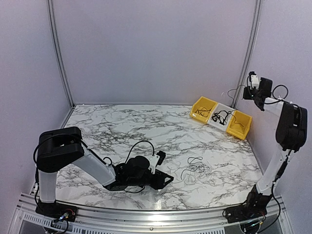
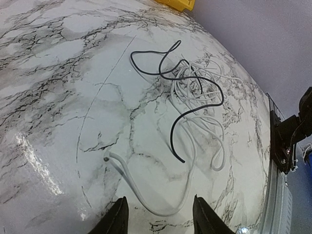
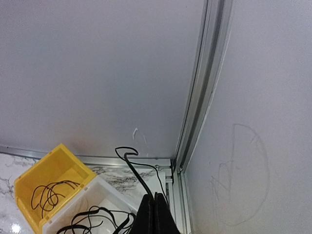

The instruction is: Untangle the cables

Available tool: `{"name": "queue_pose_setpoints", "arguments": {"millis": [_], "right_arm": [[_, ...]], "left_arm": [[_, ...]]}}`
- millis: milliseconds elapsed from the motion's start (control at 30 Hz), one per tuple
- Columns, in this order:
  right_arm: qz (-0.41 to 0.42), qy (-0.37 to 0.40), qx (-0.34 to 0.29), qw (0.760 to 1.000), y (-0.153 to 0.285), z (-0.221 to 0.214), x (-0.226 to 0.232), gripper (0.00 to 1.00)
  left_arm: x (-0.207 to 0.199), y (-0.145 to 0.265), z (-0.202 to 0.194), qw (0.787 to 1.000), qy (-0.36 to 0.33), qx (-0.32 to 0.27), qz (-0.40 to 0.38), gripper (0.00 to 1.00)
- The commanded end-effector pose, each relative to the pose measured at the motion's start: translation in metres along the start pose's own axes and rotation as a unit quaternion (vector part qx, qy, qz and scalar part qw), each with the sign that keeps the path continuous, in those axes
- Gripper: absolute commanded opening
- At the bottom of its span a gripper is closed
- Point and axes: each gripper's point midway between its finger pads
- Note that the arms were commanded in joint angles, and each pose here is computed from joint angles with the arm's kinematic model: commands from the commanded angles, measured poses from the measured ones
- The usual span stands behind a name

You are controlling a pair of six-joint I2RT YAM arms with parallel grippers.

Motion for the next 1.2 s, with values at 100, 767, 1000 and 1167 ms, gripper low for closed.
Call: {"name": "queue_pose_setpoints", "arguments": {"millis": [100,767,1000,1167], "right_arm": [[0.079,0.004,-0.043,0.996,0.031,0.026,0.04,0.0],[0.151,0.02,-0.108,0.982,0.143,0.131,0.088,0.0],[0.191,0.017,-0.107,0.976,0.151,0.171,0.108,0.0],[0.171,0.038,-0.142,0.974,0.156,0.215,0.103,0.0]], "left_arm": [[-0.006,-0.006,-0.005,0.999,-0.015,0.041,-0.007,0.47],[-0.021,0.028,0.105,0.959,-0.226,0.098,0.137,0.45],[0.043,0.014,0.111,0.937,-0.269,0.11,0.193,0.42],[0.079,0.028,0.12,0.955,-0.214,0.074,0.192,0.41]]}}
Point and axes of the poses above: each gripper's point midway between its finger pads, its own y axis back along the fingers, its own x axis along the line the jaws close on, z = x × y, and after that the axes turned 1 degree about -y, right-handed
